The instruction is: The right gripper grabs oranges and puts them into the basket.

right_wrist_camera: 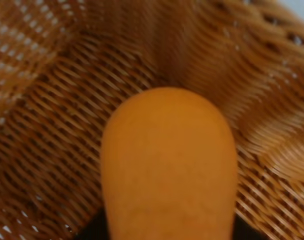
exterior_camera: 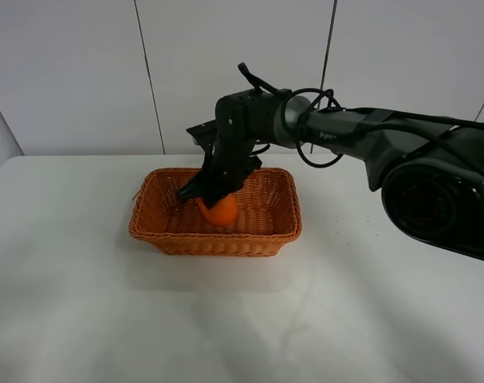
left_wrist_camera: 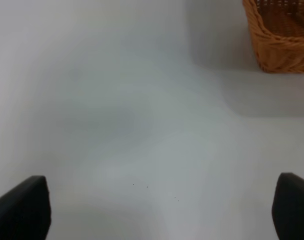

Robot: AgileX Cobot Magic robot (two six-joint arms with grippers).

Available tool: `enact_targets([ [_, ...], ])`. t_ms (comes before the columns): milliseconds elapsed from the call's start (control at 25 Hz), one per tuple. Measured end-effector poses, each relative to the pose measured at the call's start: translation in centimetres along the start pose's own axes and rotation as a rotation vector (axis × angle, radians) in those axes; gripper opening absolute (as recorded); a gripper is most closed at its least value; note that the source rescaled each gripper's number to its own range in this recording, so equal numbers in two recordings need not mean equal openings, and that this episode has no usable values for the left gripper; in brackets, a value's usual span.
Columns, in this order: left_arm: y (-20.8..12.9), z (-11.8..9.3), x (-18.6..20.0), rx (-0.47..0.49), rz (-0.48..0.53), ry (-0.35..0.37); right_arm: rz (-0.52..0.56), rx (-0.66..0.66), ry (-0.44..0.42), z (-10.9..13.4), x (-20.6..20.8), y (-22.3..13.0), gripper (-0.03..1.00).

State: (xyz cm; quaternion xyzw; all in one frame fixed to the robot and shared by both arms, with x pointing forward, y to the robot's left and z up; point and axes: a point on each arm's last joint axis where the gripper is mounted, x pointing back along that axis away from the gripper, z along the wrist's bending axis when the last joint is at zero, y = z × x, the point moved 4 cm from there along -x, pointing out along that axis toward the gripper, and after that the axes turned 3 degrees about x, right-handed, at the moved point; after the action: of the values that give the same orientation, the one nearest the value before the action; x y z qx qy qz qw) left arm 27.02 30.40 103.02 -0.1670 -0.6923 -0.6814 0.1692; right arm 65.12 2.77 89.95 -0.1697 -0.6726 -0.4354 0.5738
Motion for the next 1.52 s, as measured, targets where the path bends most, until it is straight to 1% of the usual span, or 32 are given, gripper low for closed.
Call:
enact_targets([
  [40,0.0,0.0,0.0,0.000,0.000,0.000,0.002,0.000,0.000,0.0,-0.1,-0.1,0.25],
  [160,0.0,0.0,0.0,0.000,0.000,0.000,0.001,-0.004,0.005,0.1,-0.1,0.0,0.74],
  [200,0.0,0.0,0.0,0.000,0.000,0.000,0.001,-0.004,0.005,0.1,0.0,0.0,0.83],
  [240,0.0,0.0,0.0,0.000,0.000,0.000,0.003,-0.006,0.006,0.1,0.1,0.1,0.90],
  [320,0.0,0.0,0.0,0.000,0.000,0.000,0.013,-0.005,0.008,0.1,0.7,0.3,0.97],
  [400,0.0,0.0,0.0,0.000,0.000,0.000,0.001,-0.002,0.010,0.2,2.1,1.3,0.99],
  [480,0.0,0.0,0.0,0.000,0.000,0.000,0.014,0.005,0.005,0.2,3.8,2.0,1.00],
  [640,0.0,0.0,0.0,0.000,0.000,0.000,-0.055,0.026,-0.042,-0.2,8.5,4.3,1.00],
  [760,0.0,0.0,0.0,0.000,0.000,0.000,-0.116,0.006,-0.062,-1.0,11.4,5.2,1.00],
  [840,0.0,0.0,0.0,0.000,0.000,0.000,-0.135,-0.014,-0.073,-2.1,12.5,5.4,1.00],
  [920,0.0,0.0,0.0,0.000,0.000,0.000,-0.134,-0.042,-0.089,-3.9,12.8,5.2,1.00],
  [1080,0.0,0.0,0.0,0.000,0.000,0.000,-0.121,-0.130,-0.135,-9.0,12.8,4.5,1.00],
  [1240,0.0,0.0,0.0,0.000,0.000,0.000,-0.121,-0.238,-0.188,-15.2,13.6,3.2,1.00],
  [1440,0.0,0.0,0.0,0.000,0.000,0.000,-0.121,-0.384,-0.260,-23.1,15.1,0.4,1.00],
  [1520,0.0,0.0,0.0,0.000,0.000,0.000,-0.123,-0.428,-0.271,-25.2,15.6,-0.6,1.00],
])
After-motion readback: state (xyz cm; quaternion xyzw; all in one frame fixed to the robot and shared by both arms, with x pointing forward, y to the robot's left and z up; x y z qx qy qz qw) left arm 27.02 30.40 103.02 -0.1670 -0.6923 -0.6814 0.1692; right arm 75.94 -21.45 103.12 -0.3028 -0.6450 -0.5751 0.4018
